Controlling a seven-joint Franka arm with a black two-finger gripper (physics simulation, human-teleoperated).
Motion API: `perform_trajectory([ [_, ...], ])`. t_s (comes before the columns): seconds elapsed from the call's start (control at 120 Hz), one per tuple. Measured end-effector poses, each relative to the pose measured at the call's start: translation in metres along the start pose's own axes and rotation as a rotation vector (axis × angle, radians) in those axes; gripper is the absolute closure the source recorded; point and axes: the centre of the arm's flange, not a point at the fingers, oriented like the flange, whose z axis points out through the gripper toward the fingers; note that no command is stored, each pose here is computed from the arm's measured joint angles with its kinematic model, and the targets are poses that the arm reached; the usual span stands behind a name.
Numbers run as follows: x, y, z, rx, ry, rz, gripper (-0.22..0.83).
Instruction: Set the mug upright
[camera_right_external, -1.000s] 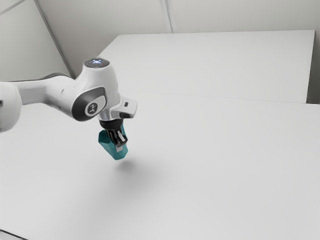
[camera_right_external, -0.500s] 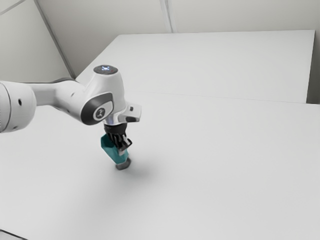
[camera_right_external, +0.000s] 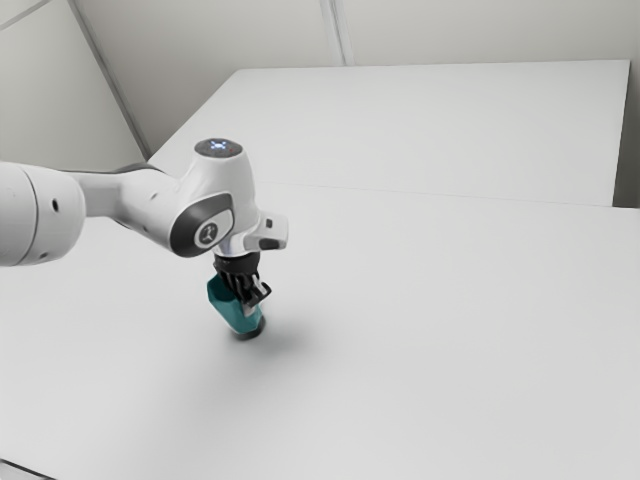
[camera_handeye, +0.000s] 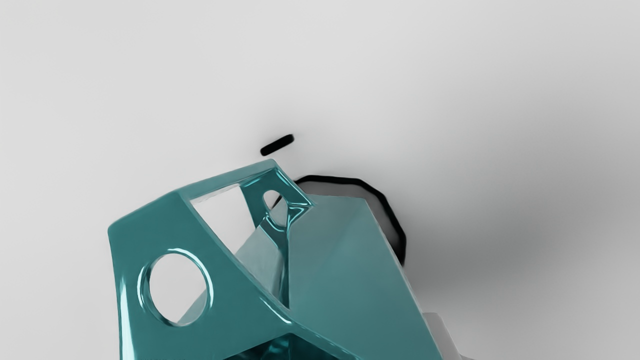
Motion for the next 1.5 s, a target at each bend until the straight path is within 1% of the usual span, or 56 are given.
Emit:
perform_trajectory([
  [0.217,0.000,-0.004,0.006,-0.003,-0.006,-0.021,0.78],
  [0.533,0.001,-0.004,0.005,-0.009,0.000,-0.027,0.47],
  [0.8,0.002,-0.007,-0.008,-0.005,0.026,-0.032,0.26],
  [0.933,-0.001,-0.010,-0.029,-0.004,0.064,-0.037,0.20],
  [1.1,-0.004,-0.015,-0.069,0.001,0.135,-0.047,0.16],
  [1.2,0.005,-0.023,-0.105,0.013,0.185,-0.059,0.14],
  [1.275,0.011,-0.034,-0.128,0.015,0.204,-0.081,0.10],
  [1.408,0.035,-0.065,-0.167,-0.002,0.215,-0.151,0.05],
  [1.5,0.051,-0.090,-0.186,-0.019,0.205,-0.200,0.03],
])
